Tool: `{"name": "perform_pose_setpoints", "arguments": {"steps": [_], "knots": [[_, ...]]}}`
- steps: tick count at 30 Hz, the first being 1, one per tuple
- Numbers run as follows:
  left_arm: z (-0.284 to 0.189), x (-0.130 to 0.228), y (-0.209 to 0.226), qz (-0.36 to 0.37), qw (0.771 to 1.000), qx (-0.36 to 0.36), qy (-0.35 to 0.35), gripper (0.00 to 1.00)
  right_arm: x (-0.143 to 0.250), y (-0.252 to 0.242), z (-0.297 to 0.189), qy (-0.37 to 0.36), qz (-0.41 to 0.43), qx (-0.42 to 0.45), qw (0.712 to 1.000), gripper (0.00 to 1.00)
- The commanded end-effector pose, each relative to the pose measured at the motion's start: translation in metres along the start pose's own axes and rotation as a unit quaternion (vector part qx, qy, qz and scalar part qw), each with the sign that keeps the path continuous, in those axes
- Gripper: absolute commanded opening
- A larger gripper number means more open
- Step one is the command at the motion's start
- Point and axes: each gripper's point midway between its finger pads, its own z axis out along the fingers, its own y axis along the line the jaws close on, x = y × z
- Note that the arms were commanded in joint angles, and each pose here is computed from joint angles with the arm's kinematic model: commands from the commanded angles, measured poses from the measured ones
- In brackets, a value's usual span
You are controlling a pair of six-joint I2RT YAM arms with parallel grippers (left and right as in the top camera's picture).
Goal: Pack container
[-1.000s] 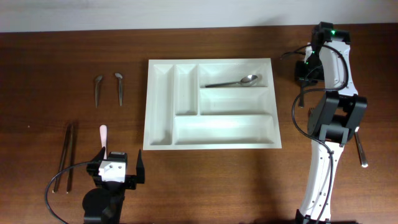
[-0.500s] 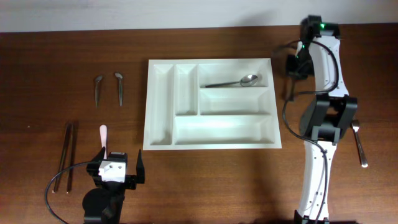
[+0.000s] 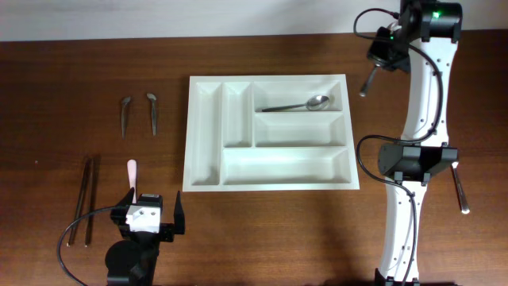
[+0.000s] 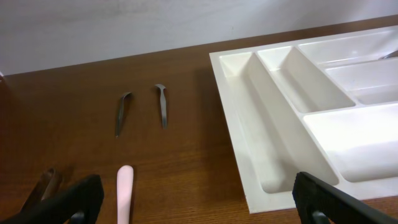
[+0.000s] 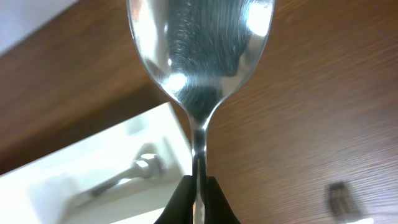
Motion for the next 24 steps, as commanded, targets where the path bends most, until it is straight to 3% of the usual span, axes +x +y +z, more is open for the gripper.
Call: {"name": "perform_pose_setpoints", "arguments": {"steps": [1, 7, 16, 24], "knots": [[0.0, 0.001, 0.002, 0.004, 1.0, -0.006, 0.0, 0.99, 0.017, 0.043, -0.014, 0.012, 0.049, -0.053, 0.997, 0.04], [0.0, 0.001, 0.002, 0.004, 1.0, -0.006, 0.0, 0.99, 0.041, 0.085, -0.012, 0.028, 0.165, -0.054, 0.984, 0.04], [0.0, 0.001, 0.002, 0.004, 1.0, -0.006, 0.0, 0.99, 0.084, 0.127, -0.001, 0.042, 0.345, -0.015, 0.937, 0.04], [0.0, 0.001, 0.002, 0.004, 1.0, -0.006, 0.0, 0.99, 0.106, 0.141, 0.022, 0.023, 0.42, 0.027, 0.907, 0.04]]}}
